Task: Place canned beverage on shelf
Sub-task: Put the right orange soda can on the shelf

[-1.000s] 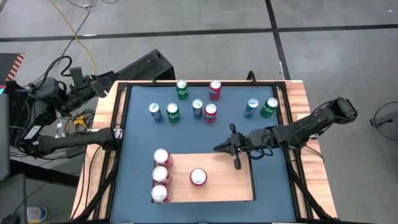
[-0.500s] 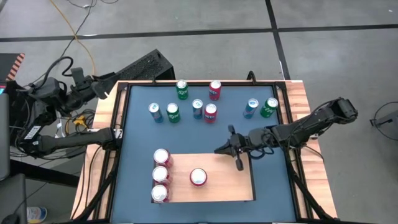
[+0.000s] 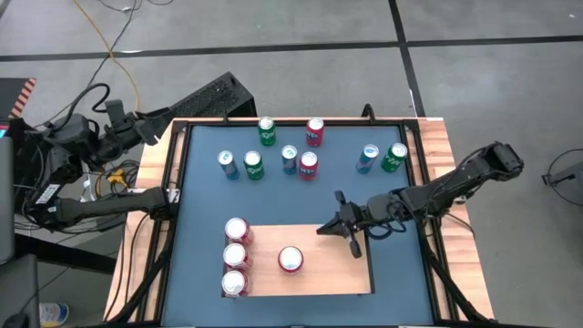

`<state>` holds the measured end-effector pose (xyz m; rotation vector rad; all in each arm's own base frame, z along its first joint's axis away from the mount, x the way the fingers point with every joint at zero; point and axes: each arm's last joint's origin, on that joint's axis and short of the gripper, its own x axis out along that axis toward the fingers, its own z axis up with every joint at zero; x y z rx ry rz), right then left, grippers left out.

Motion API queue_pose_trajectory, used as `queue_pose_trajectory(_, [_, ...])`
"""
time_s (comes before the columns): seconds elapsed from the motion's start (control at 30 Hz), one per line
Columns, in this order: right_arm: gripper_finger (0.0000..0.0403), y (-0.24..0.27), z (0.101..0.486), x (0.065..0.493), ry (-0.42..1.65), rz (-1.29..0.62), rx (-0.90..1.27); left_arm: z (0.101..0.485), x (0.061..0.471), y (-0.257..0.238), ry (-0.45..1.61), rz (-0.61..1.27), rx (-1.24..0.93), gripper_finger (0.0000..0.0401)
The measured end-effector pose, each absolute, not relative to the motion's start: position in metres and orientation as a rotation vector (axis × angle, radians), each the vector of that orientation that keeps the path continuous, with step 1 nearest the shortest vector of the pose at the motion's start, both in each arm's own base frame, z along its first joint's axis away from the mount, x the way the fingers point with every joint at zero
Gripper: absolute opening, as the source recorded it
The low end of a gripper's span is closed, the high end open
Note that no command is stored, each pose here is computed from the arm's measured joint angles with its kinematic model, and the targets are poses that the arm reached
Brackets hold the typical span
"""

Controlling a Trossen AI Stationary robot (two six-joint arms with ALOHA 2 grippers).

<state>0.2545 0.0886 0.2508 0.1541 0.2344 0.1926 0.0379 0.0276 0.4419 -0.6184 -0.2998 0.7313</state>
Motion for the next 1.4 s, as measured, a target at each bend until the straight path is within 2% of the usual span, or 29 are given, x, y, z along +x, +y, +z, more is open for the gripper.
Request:
queue_pose_trajectory(0.47, [0.0000,0.112,0.251,0.242,0.119,-0.235,0.389,0.442,0.038,0.026,-0.282,0.700,-0.600,0.0309])
queue_pose_trajectory(0.63, [0.0000,0.125,0.253,0.246,0.084,-0.316,0.432,0.443,0.038,0.026,-0.288,0.688,-0.587,0.0309])
queue_pose_trajectory(0.73, [0.0000,0.139,0.260,0.258,0.068,-0.340,0.427,0.446,0.039,0.025,-0.288,0.621,-0.550,0.0309])
queue_pose_trajectory(0.93, [0.0000,0.162,0.269,0.275,0.085,-0.462,0.320,0.448,0.039,0.024,-0.286,0.574,-0.535,0.0309])
queue_pose_trajectory(1.3, [0.0000,0.164,0.275,0.275,0.068,-0.558,0.375,0.448,0.040,0.023,-0.274,0.540,-0.535,0.0309])
queue_pose_trajectory(1.4, [0.0000,0.168,0.263,0.283,0.066,-0.578,0.395,0.448,0.040,0.023,-0.275,0.541,-0.535,0.0309])
